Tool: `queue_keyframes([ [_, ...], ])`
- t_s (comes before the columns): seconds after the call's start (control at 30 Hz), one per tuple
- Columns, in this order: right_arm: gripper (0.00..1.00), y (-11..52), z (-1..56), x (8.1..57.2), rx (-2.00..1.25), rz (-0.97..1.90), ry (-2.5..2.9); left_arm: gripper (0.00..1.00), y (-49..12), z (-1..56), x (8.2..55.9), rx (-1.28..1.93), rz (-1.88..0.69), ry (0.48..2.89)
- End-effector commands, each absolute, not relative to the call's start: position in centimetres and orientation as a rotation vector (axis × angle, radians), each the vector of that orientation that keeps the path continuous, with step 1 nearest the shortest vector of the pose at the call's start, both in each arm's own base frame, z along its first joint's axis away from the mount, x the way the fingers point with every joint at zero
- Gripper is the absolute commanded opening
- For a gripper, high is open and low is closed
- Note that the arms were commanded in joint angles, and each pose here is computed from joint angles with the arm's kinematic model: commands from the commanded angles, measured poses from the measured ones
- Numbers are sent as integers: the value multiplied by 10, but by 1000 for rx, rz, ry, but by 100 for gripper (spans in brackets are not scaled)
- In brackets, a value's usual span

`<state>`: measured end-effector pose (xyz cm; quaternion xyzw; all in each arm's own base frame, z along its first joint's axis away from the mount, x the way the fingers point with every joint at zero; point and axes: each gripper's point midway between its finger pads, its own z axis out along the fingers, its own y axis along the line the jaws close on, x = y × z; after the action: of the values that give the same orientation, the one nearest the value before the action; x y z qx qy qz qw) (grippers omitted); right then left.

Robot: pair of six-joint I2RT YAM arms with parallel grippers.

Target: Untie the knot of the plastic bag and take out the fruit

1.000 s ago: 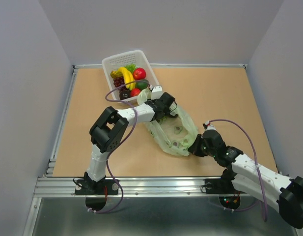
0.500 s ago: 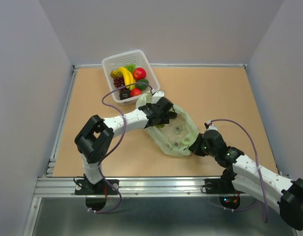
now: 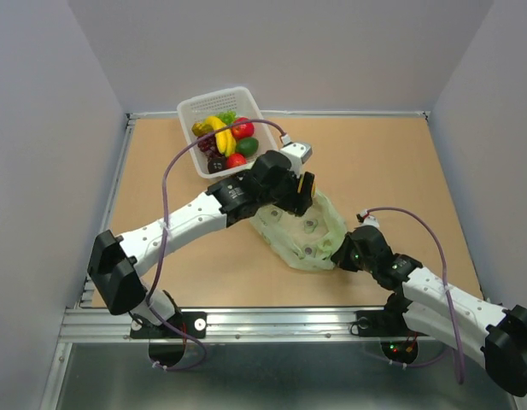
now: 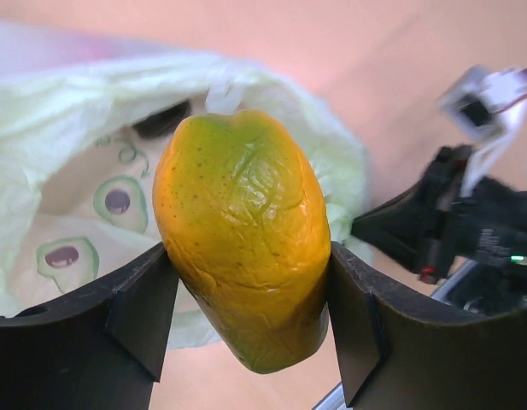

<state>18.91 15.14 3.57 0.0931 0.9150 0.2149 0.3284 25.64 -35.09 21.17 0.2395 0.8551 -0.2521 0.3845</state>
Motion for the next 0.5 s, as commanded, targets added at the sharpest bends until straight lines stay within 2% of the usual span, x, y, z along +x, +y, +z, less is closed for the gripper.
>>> queue_keyframes([
  [0.0, 7, 158, 61, 206, 272, 585, 2321, 29, -344, 315, 279, 565, -764, 1936],
  [0.07, 7, 158, 61, 205, 277, 588, 2323, 29, -328, 350, 298, 467, -758, 1880],
  [0.27, 7, 159, 63, 206, 283, 590, 2321, 29, -223, 388, 395, 61, -541, 1825],
  [0.47, 7, 160, 63, 207, 282, 586, 2325, 30, -137, 352, 477, -162, -384, 1887],
])
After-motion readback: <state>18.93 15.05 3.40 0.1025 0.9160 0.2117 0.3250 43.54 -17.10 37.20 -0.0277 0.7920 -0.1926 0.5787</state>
